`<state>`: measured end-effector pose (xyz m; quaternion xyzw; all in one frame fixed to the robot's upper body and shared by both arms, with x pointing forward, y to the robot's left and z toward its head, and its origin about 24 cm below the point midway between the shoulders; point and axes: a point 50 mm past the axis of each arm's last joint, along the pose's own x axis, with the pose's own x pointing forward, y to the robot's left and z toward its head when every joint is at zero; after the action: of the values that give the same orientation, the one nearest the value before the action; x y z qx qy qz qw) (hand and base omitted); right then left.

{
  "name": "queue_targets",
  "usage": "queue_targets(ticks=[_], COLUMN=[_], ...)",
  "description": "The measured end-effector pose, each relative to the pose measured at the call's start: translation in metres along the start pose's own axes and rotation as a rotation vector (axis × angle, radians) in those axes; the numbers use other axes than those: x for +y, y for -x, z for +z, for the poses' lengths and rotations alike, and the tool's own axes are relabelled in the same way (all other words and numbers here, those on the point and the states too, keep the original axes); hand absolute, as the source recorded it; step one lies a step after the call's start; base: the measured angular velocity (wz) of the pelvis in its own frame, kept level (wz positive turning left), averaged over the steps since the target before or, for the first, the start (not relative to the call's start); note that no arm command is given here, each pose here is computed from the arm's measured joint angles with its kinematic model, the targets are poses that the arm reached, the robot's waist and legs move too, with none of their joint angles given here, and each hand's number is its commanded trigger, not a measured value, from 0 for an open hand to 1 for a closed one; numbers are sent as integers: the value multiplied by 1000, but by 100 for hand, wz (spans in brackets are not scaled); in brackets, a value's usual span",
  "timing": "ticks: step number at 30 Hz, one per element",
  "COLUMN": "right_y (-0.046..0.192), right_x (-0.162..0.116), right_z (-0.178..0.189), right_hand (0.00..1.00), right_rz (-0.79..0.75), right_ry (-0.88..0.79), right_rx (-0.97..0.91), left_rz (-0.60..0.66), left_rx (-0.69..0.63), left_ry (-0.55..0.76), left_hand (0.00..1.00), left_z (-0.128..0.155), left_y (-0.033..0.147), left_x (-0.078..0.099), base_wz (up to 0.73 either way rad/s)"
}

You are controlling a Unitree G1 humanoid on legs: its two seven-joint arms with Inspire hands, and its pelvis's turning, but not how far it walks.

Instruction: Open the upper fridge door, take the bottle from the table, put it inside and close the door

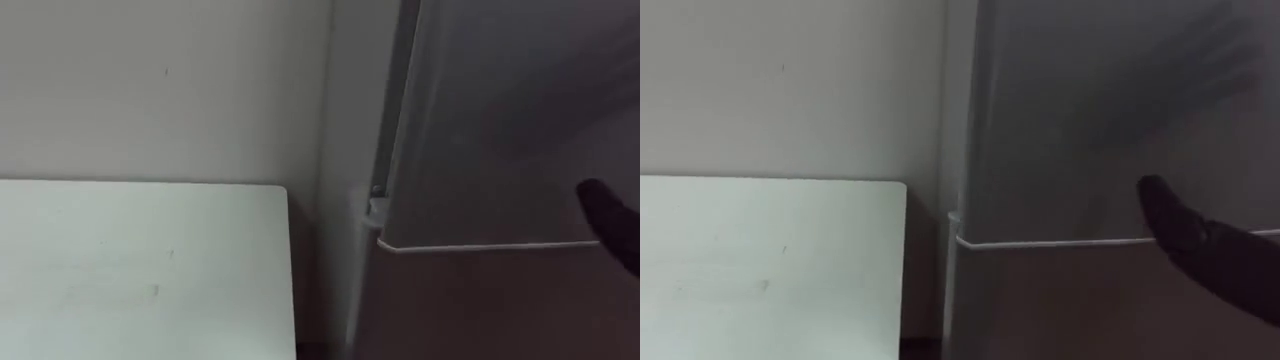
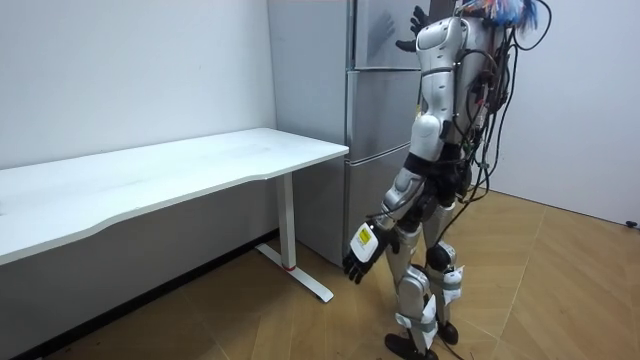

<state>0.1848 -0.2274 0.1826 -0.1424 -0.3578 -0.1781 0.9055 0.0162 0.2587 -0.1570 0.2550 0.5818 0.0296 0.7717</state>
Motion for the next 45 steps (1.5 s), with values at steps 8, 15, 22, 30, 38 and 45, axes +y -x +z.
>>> queue_targets(ticks=[8, 15, 22, 30, 38, 45], right_y=[2, 6, 8, 11, 13, 15], right_x=[8, 17, 20, 19, 18, 18], right_z=[-6, -11, -16, -28, -33, -50], right_hand=[0, 0, 0, 0, 0, 0], right_rz=[122, 194, 231, 257, 258, 257], right_ry=[2, -7, 8, 32, 47, 102], right_rx=[43, 82, 105, 157, 170, 199], left_rz=[11, 8, 7, 21, 22, 28], left_rx=[-1, 17, 12, -12, -41, -36], left_ry=[-8, -15, -29, -28, -17, -10], left_hand=[0, 0, 0, 0, 0, 0], left_z=[2, 0, 2, 8, 14, 16], left_y=[0, 0, 0, -2, -2, -2], left_x=[1, 1, 1, 7, 10, 11], base_wz=[0, 0, 2, 2, 0, 3])
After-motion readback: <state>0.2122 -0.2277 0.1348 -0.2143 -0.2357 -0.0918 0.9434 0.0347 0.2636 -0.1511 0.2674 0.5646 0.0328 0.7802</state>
